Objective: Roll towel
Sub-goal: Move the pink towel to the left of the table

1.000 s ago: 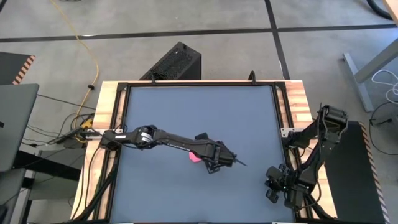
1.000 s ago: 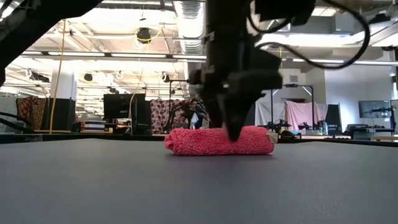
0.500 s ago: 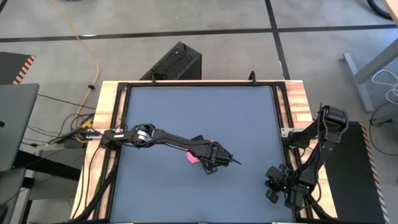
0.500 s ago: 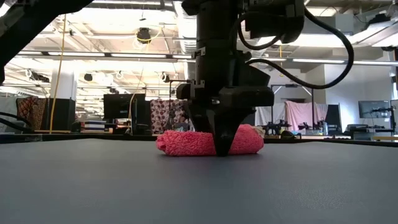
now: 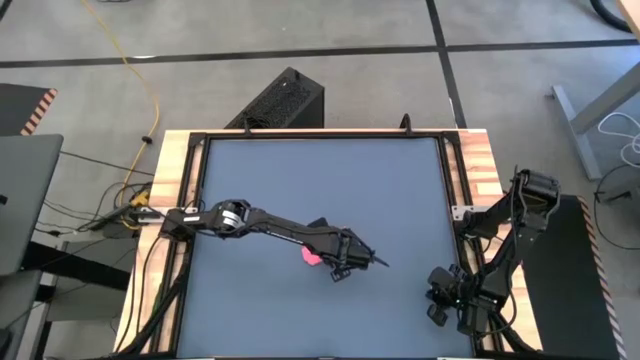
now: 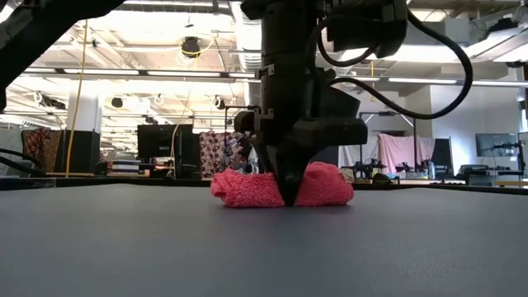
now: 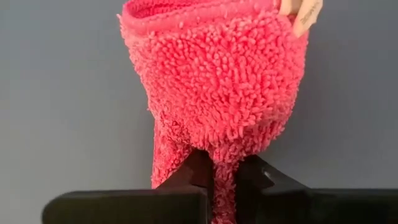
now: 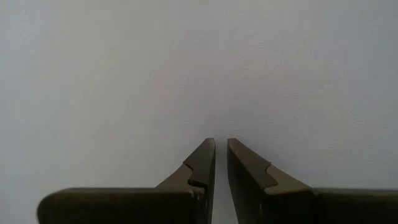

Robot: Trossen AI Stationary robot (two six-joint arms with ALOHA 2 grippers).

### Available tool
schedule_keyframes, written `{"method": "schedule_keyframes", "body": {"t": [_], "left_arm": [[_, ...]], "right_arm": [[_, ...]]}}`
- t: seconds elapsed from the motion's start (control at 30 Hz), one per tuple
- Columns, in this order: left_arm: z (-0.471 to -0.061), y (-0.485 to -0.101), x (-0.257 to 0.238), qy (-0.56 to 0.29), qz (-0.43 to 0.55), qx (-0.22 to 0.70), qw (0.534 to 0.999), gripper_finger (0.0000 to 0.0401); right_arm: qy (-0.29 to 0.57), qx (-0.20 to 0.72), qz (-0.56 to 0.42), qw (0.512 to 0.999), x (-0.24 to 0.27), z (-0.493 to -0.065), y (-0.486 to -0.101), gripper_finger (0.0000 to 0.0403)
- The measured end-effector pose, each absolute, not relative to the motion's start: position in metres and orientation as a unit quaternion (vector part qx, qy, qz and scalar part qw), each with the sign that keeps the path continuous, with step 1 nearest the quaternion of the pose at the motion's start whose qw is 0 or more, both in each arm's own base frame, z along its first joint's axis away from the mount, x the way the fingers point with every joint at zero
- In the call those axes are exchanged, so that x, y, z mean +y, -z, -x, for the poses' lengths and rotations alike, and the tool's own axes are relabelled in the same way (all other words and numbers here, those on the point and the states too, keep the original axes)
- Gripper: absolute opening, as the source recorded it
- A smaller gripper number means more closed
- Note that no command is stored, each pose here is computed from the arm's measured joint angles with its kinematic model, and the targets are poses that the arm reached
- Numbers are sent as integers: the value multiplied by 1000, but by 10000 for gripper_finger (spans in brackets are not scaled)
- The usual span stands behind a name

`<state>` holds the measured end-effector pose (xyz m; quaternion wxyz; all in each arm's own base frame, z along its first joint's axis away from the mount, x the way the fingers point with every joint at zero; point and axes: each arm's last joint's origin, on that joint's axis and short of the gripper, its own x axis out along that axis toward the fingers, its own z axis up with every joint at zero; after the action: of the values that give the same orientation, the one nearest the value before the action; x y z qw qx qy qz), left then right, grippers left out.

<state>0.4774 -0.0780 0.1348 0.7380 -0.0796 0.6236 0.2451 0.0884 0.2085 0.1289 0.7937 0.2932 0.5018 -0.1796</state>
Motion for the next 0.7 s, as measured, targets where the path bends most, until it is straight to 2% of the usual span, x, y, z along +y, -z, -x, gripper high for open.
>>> {"method": "schedule_keyframes", "body": {"t": [0.2, 0.43, 0.7], "left_arm": [[-478, -135, -79, -213, 55, 633, 743, 57], [-479, -135, -81, -165, 18, 644, 746, 140], [-475, -135, -80, -165, 21, 661, 732, 224]], "right_arm": [[180, 502, -293, 794, 209, -88, -129, 68], [180, 502, -293, 794, 209, -88, -129, 68], [181, 502, -292, 794, 208, -88, -129, 68]]}}
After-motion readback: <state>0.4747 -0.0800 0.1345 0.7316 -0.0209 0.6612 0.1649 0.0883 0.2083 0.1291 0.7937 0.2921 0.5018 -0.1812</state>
